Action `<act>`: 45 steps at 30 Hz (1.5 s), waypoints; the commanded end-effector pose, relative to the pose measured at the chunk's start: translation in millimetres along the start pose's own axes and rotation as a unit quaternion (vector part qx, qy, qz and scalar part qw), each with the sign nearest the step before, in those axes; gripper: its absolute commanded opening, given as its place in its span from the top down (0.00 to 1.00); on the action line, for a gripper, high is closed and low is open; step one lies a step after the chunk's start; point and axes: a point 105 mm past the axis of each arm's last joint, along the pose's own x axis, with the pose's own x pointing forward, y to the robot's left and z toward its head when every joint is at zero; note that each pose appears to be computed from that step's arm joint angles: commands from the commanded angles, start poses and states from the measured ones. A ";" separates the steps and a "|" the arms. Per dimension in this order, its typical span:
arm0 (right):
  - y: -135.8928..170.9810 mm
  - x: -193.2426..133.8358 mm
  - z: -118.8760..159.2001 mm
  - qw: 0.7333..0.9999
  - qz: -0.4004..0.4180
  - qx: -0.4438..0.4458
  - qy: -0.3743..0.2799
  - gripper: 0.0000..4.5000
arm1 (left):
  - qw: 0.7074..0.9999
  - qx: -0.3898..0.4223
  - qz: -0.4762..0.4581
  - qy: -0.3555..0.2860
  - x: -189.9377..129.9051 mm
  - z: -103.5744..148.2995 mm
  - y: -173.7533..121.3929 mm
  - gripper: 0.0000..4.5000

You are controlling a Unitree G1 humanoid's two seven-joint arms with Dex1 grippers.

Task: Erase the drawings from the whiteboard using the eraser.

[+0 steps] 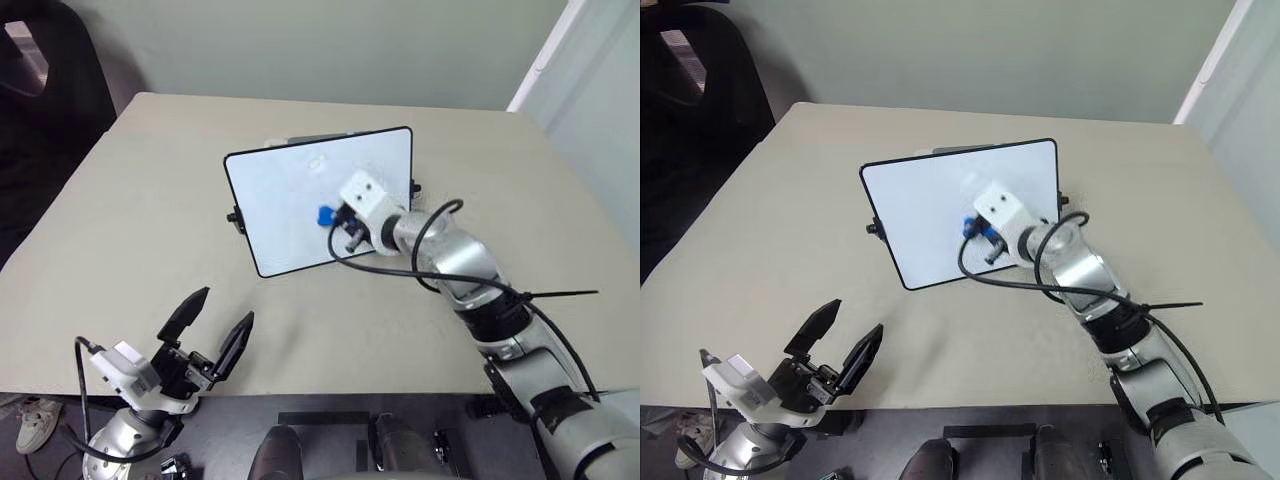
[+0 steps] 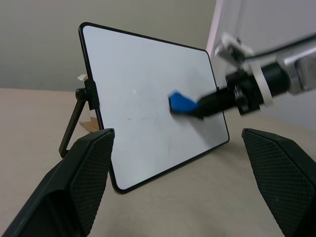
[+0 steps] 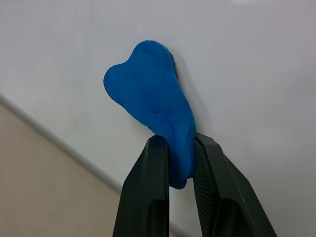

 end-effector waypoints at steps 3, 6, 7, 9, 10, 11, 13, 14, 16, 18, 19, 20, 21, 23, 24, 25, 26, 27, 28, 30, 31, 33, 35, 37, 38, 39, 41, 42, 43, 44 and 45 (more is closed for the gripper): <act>-9.9 -5.2 10.3 1.000 -0.024 -0.007 -0.010 0.92 | 1.000 0.004 0.001 -0.008 0.4 4.5 1.4 0.00; -25.1 -11.3 35.5 0.998 -0.048 0.002 -0.051 0.92 | 1.000 0.003 0.000 -0.009 0.9 4.6 0.6 0.00; -30.1 -13.6 42.9 0.996 -0.057 0.004 -0.062 0.92 | 1.000 0.003 -0.001 -0.009 1.0 4.7 0.3 0.00; -40.3 -17.4 55.1 0.994 -0.073 0.009 -0.075 0.92 | 1.000 0.003 -0.002 -0.009 1.3 4.8 0.0 0.00; -44.2 -18.6 58.8 0.994 -0.080 0.009 -0.078 0.92 | 1.000 0.003 -0.002 -0.009 1.3 4.8 -0.1 0.00; -49.2 -19.7 62.1 0.993 -0.088 0.008 -0.079 0.92 | 1.000 0.003 -0.002 -0.009 1.4 5.0 -0.3 0.00; -59.0 -21.2 64.1 0.992 -0.104 0.010 -0.076 0.92 | 1.000 0.003 -0.003 -0.010 1.9 5.2 -0.8 0.00; -63.2 -21.6 63.3 0.991 -0.111 0.013 -0.072 0.92 | 1.000 0.003 -0.003 -0.010 2.0 5.4 -1.0 0.00; -69.7 -22.0 58.1 0.990 -0.122 0.017 -0.063 0.92 | 1.000 0.003 -0.003 -0.011 2.3 5.8 -1.2 0.00; -71.6 -24.2 53.5 0.990 -0.125 0.022 -0.063 0.92 | 1.000 0.004 -0.004 -0.011 2.6 6.2 -1.3 0.00; -70.1 -27.0 52.9 0.990 -0.122 0.032 -0.070 0.92 | 1.000 0.004 -0.004 -0.011 2.5 6.3 -1.3 0.00; -68.4 -30.2 52.6 0.989 -0.117 0.043 -0.077 0.92 | 1.000 0.004 -0.005 -0.011 2.5 6.4 -1.4 0.00; -66.6 -35.0 51.6 0.989 -0.113 0.050 -0.083 0.92 | 1.000 0.004 -0.005 -0.011 2.4 6.4 -1.5 0.00; -65.4 -45.0 45.2 0.989 -0.111 0.061 -0.082 0.92 | 1.000 0.003 -0.006 -0.010 2.3 6.2 -1.7 0.00; -66.1 -50.6 40.9 0.988 -0.113 0.068 -0.079 0.92 | 1.000 0.003 -0.007 -0.010 2.3 6.0 -1.9 0.00; -66.2 -57.4 35.1 0.987 -0.114 0.084 -0.075 0.92 | 1.000 0.003 -0.009 -0.009 2.1 5.7 -2.6 0.00; -65.8 -63.8 29.5 0.986 -0.112 0.096 -0.071 0.92 | 1.000 0.002 -0.010 -0.009 2.2 5.3 -3.4 0.00; -64.7 -69.5 23.4 0.986 -0.110 0.107 -0.066 0.92 | 1.000 0.002 -0.012 -0.008 2.2 5.0 -4.4 0.00; -64.6 -78.5 9.3 0.984 -0.110 0.132 -0.054 0.92 | 1.000 0.001 -0.015 -0.008 2.3 4.5 -6.4 0.00; -65.8 -93.8 -16.5 0.976 -0.118 0.178 -0.031 0.92 | 1.000 0.001 -0.018 -0.007 2.6 4.0 -9.2 0.00; -66.7 -99.8 -27.0 0.972 -0.123 0.197 -0.022 0.92 | 1.000 0.001 -0.019 -0.007 2.8 3.8 -10.1 0.00; -68.6 -112.1 -61.1 0.953 -0.137 0.271 0.009 0.92 | 1.000 0.000 -0.024 -0.005 2.7 3.0 -12.5 0.00; -64.8 -116.5 -80.6 0.938 -0.134 0.320 0.020 0.92 | 1.000 -0.002 -0.028 -0.004 2.7 2.2 -14.5 0.00; -56.7 -115.7 -97.7 0.929 -0.131 0.343 0.038 0.92 | 0.999 -0.004 -0.032 -0.003 3.1 0.8 -17.8 0.00; -54.0 -114.7 -106.3 0.924 -0.134 0.355 0.049 0.92 | 0.999 -0.005 -0.036 -0.003 3.4 0.4 -20.2 0.00; -52.3 -113.8 -111.4 0.920 -0.137 0.362 0.056 0.92 | 0.999 -0.006 -0.038 -0.003 3.6 0.0 -21.6 0.00; -51.7 -113.2 -120.4 0.914 -0.147 0.373 0.070 0.92 | 0.999 -0.008 -0.044 -0.004 4.2 0.1 -25.7 0.00; -51.7 -113.3 -123.5 0.911 -0.151 0.376 0.075 0.92 | 0.999 -0.008 -0.046 -0.004 4.4 0.2 -27.5 0.00; -52.1 -113.9 -125.3 0.910 -0.155 0.377 0.078 0.92 | 0.999 -0.009 -0.048 -0.004 4.8 0.0 -29.7 0.00; -52.5 -114.2 -126.0 0.909 -0.157 0.378 0.079 0.77 | 0.999 -0.010 -0.050 -0.004 5.1 -0.1 -31.1 0.00; -52.2 -115.1 -125.5 0.910 -0.158 0.376 0.078 0.72 | 0.999 -0.010 -0.051 -0.004 5.4 -0.2 -32.8 0.00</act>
